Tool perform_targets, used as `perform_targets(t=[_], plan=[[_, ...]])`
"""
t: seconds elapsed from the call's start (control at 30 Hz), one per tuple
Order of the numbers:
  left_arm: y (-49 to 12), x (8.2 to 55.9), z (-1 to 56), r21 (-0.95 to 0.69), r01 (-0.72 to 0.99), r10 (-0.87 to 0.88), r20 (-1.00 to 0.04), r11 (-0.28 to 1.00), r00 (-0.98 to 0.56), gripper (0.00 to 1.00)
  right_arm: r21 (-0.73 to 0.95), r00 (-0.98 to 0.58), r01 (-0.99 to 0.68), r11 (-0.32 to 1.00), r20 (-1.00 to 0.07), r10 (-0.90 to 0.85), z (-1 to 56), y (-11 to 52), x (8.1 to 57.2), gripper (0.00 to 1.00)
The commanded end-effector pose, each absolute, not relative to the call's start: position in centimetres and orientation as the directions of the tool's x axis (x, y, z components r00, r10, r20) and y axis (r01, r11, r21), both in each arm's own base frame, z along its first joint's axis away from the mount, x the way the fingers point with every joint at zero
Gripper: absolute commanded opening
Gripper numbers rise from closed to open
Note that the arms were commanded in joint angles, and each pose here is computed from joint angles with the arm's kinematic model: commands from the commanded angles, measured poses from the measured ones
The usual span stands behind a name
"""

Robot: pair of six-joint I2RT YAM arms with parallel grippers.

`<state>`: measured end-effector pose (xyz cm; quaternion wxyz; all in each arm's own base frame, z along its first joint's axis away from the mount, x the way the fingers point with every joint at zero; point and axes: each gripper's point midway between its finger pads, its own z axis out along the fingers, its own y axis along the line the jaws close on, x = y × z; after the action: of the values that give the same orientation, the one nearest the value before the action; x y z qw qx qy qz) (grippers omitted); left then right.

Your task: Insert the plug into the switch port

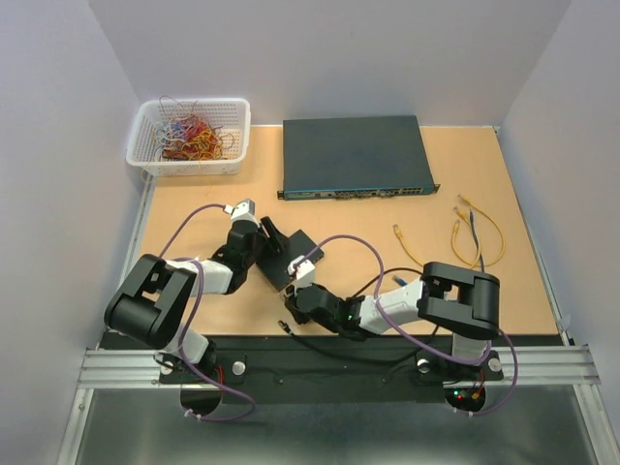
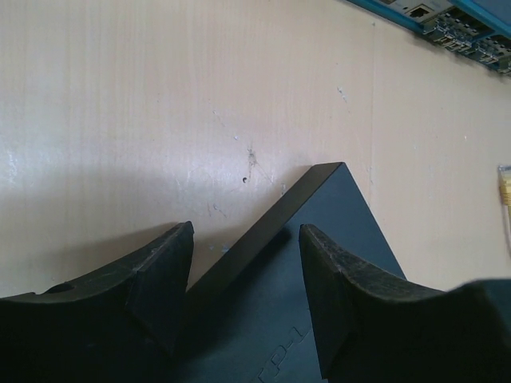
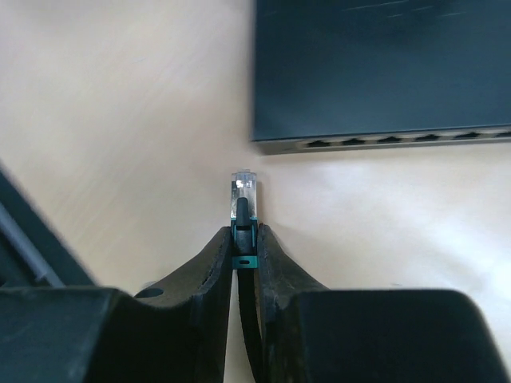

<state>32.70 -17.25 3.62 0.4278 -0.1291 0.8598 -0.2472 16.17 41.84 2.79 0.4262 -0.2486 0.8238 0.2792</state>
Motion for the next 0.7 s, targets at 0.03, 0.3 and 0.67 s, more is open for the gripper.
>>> perform_targets(t=[0.03, 0.3, 0.67], plan=[[-17.8, 31.2, 2.3, -0.57, -0.012, -0.439, -0.619, 0.822, -0.651, 0.66, 0.101, -0.453, -0.483, 0.87, -0.879, -0.15, 3.4, 38.0, 19.7, 0.0], [-18.0, 30.8, 1.9, -0.581, -0.015, -0.442, -0.601, 0.814, -0.666, 0.66, 0.046, -0.423, -0.437, 0.898, -0.892, -0.16, 4.1, 36.6, 20.6, 0.0], [-17.7, 29.3, 0.6, -0.592, -0.031, -0.447, -0.573, 0.806, -0.687, 0.65, 0.085, -0.434, -0.47, 0.879, -0.889, -0.146, 3.8, 38.2, 20.3, 0.0]])
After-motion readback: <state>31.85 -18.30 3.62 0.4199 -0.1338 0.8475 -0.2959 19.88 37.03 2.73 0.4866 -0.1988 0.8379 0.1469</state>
